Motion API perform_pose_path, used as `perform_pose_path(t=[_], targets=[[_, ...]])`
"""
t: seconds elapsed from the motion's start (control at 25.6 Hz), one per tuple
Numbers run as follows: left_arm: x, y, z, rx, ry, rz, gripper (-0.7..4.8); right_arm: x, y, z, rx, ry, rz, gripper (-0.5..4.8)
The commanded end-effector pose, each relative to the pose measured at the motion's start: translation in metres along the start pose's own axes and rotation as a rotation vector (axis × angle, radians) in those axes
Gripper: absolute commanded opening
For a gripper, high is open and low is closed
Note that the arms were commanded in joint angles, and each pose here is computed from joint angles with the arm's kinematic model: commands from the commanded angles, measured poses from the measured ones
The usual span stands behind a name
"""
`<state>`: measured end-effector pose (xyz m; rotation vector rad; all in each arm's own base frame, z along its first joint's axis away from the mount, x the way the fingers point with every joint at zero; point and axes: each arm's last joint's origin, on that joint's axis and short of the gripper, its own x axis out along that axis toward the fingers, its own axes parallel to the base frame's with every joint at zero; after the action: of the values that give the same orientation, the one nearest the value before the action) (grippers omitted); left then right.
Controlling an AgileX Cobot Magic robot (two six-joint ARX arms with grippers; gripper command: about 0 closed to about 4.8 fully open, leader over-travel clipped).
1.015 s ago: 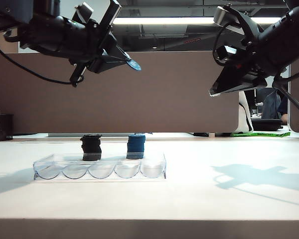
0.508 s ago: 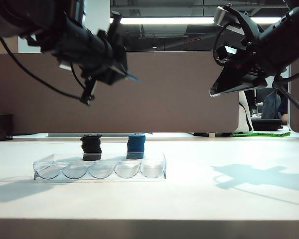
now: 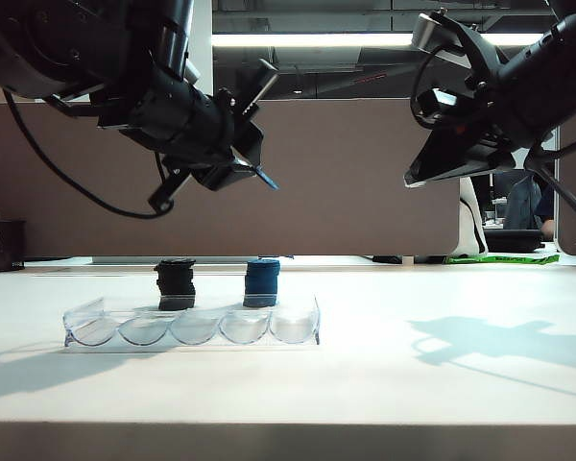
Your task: Pick up the chip in the box and place it on the pile of chips with the same color.
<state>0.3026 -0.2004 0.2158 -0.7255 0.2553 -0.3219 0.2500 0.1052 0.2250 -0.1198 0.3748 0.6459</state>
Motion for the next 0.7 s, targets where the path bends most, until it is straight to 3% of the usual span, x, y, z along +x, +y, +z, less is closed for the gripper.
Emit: perform_pose_path(t=[0.04,0.27,0.35,0.39,0.51,0.7], targets=[[0.0,-0.003,0.004,0.06,-0.013,-0.029,-0.05,0.0,0.0,0.004,-0.009,-0.023,0.001,-0.05],[0.002,0.001,0.004,0.054,-0.004,-0.027,-0.05,0.0,0.0,0.004,-0.01,-0.023,0.001,-0.05],[0.005,0.004,0.001,0.005,0.011,-0.022,-0.05,0.0,0.0,0.004,-0.01,-0.022,0.001,-0.05],[0.008,0.009,-0.004,-0.079,0.028,-0.01,-0.05,0.0,0.0,0.004,-0.01,-0.022,0.001,-0.05],[0.012,0.016,-0.013,-0.152,0.054,0.014,-0.05,0.0,0.0,0.004,-0.01,-0.022,0.001,-0.05],[0.013,0.018,-0.016,-0.133,0.038,0.041,-0.05,0.0,0.0,0.004,-0.01,-0.023,0.002,-0.05]])
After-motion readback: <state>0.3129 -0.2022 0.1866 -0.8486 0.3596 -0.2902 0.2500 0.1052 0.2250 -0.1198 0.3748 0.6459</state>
